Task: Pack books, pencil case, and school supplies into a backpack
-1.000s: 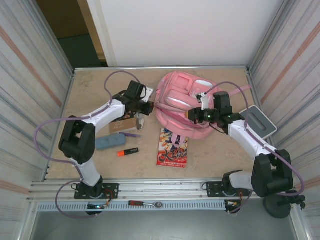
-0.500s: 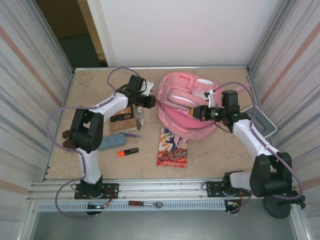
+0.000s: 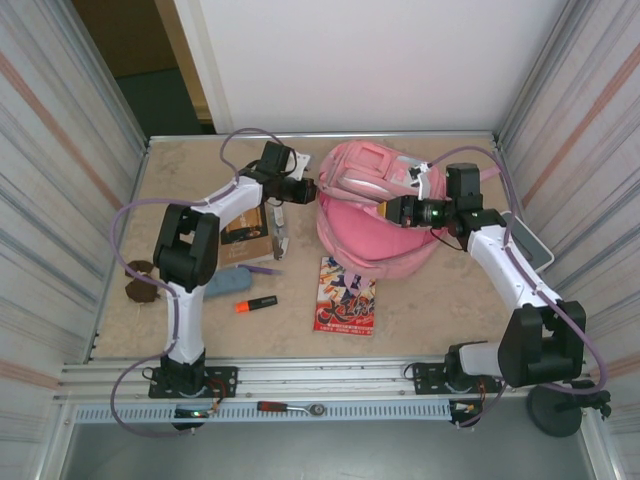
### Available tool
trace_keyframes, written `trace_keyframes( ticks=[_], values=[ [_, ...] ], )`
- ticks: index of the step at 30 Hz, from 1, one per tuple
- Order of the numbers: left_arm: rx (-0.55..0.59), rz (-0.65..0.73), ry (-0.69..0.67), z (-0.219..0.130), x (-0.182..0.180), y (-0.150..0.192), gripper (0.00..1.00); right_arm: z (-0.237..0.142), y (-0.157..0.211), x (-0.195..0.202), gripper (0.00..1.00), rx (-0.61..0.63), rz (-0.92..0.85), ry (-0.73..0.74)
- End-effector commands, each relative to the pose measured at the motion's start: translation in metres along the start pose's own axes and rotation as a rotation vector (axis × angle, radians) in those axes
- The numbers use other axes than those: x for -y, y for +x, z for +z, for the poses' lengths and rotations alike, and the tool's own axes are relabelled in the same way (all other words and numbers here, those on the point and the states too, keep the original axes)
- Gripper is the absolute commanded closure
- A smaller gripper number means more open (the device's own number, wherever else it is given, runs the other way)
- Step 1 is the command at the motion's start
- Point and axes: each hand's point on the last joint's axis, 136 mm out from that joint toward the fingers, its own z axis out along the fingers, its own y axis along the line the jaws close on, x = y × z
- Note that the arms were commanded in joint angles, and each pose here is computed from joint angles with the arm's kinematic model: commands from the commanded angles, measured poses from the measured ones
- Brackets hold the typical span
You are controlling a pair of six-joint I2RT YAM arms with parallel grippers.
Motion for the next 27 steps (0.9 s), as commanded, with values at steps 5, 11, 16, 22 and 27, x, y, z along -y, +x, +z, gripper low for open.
trace_keyframes(
  ticks=[5, 11, 16, 22, 27],
  values=[
    [0.03, -0.019, -0.018, -0.029, -0.001, 0.002, 1.0, -0.005, 0.02, 0.041, 1.0, -0.068, -0.027, 0.279],
    [0.005, 0.019, -0.004, -0.039, 0.02, 0.024, 1.0, 0.007, 0.043, 0.045, 0.7, -0.129, -0.178, 0.421],
    [-0.002, 0.036, -0.003, -0.045, 0.029, 0.031, 1.0, 0.027, 0.05, 0.022, 0.48, -0.16, -0.339, 0.403],
    [-0.005, 0.051, -0.008, -0.049, 0.035, 0.034, 1.0, 0.076, 0.057, -0.008, 0.38, -0.194, -0.424, 0.306],
    [-0.011, 0.053, -0.009, -0.049, 0.036, 0.036, 1.0, 0.122, 0.074, -0.019, 0.35, -0.263, -0.497, 0.298]
  ],
)
